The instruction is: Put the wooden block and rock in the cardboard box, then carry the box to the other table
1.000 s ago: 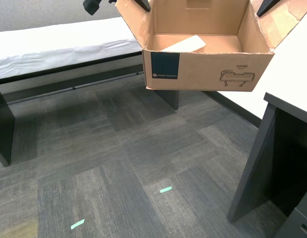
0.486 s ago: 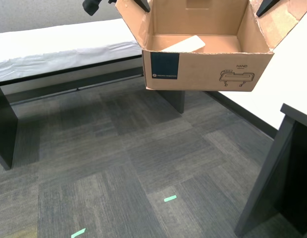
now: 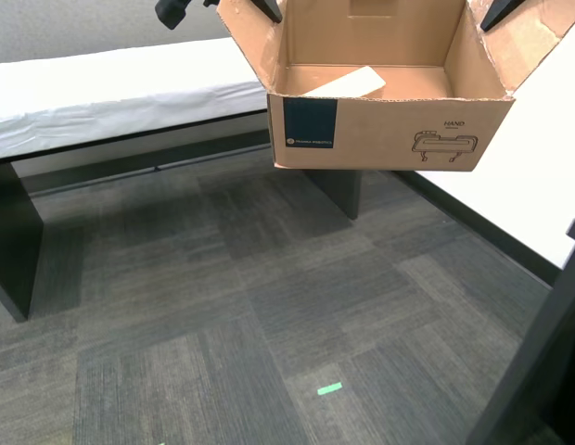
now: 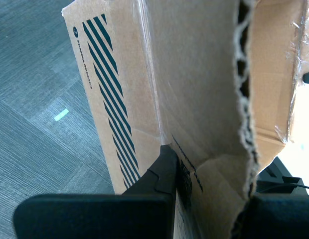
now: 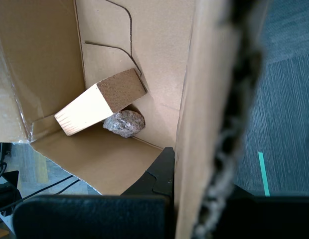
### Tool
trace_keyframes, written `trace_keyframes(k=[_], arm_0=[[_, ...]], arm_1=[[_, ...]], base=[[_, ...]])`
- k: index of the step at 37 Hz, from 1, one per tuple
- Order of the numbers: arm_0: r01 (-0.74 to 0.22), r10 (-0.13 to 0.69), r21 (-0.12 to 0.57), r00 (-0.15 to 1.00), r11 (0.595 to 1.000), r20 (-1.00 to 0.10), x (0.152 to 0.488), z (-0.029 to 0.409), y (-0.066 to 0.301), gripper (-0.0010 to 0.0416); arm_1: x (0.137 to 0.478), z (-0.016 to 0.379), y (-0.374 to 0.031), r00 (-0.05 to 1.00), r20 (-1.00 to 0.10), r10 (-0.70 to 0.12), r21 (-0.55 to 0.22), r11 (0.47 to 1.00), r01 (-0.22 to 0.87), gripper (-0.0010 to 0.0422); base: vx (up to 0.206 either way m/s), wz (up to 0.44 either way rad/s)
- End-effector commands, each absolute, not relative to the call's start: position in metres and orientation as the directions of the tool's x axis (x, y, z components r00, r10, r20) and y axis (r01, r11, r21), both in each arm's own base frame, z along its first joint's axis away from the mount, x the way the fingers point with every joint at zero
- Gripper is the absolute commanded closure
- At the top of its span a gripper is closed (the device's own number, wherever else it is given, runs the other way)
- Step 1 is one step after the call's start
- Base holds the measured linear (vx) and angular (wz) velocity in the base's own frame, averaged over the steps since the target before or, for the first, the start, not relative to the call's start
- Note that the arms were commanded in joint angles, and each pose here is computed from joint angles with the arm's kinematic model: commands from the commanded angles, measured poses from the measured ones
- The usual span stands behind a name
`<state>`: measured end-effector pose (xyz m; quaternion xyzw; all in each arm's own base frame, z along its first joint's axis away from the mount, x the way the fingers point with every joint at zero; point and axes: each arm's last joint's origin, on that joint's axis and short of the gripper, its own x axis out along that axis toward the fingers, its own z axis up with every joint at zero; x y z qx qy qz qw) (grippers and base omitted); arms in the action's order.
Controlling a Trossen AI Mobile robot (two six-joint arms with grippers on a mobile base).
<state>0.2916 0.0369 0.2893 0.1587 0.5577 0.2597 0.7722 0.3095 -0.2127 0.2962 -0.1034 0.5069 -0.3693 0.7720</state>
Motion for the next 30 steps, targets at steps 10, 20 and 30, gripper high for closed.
trace_keyframes(k=[10, 20, 30], arm_0=[[-0.233, 0.605, 0.561, 0.223, 0.794, -0.764, 0.2899, 0.2899, 0.0385, 0.0406], [-0.237, 0.605, 0.560, 0.224, 0.794, -0.764, 0.2900, 0.2900, 0.0385, 0.0406], [-0.237, 0.605, 0.560, 0.224, 0.794, -0.764, 0.2901, 0.2900, 0.0385, 0.0406]], arm_1=[[0.3086, 0.2981, -0.2147, 0.195, -0.688, -0.700, -0.551, 0.677, 0.487, 0.0413], [0.3083, 0.2977, -0.2144, 0.192, -0.691, -0.697, -0.554, 0.682, 0.477, 0.0413], [0.3064, 0.2959, -0.2134, 0.175, -0.707, -0.686, -0.559, 0.692, 0.457, 0.0413]], base=[[0.119, 0.184], [0.117, 0.209], [0.119, 0.227]])
